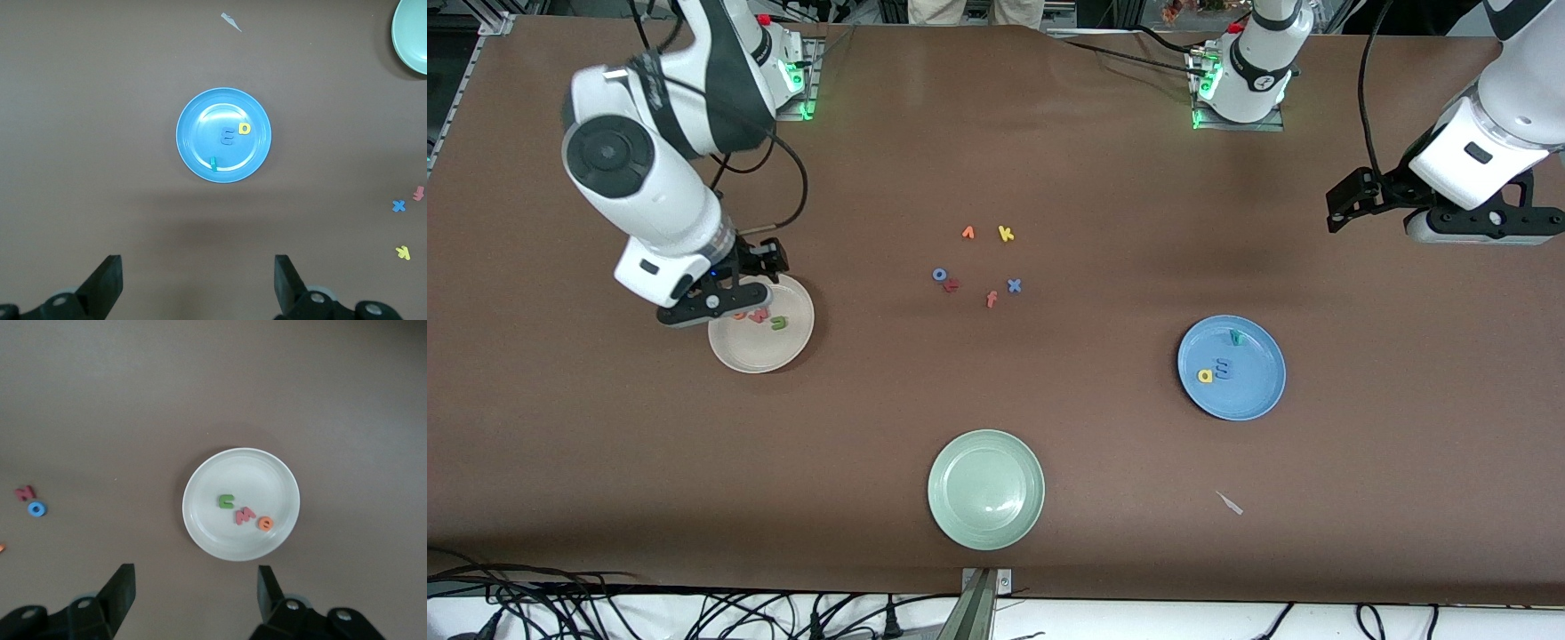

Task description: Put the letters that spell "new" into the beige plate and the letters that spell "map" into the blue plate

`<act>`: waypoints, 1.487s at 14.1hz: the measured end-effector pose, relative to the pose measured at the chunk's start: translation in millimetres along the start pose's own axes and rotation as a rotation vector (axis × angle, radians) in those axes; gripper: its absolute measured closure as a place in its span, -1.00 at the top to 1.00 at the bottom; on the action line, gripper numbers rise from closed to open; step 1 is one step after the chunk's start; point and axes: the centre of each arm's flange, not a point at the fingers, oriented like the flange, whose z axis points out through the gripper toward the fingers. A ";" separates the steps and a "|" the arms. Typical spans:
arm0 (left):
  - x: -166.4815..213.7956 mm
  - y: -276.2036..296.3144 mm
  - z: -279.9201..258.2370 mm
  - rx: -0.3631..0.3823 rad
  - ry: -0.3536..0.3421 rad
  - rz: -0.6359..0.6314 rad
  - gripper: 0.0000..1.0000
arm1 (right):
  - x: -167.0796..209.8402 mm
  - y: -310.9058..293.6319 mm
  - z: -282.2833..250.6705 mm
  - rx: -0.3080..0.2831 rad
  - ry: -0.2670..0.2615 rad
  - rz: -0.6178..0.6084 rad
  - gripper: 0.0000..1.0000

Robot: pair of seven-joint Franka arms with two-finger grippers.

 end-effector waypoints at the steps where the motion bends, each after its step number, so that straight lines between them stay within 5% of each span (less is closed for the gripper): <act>1: -0.5 0.4 0.3 0.000 -0.004 0.001 1.00 | -5.2 2.5 -17.2 0.003 -0.009 0.001 0.74; 3: -5.3 1.6 1.9 0.005 -0.043 0.004 1.00 | -15.9 7.4 -44.5 0.011 -0.003 0.003 0.99; 8: -10.6 2.6 2.5 0.011 -0.085 0.011 1.00 | -29.0 15.5 -78.1 0.023 0.023 0.010 1.00; 21: -10.3 7.3 -1.8 0.009 -0.075 0.029 1.00 | -55.7 79.1 -95.6 0.109 -0.026 0.101 1.00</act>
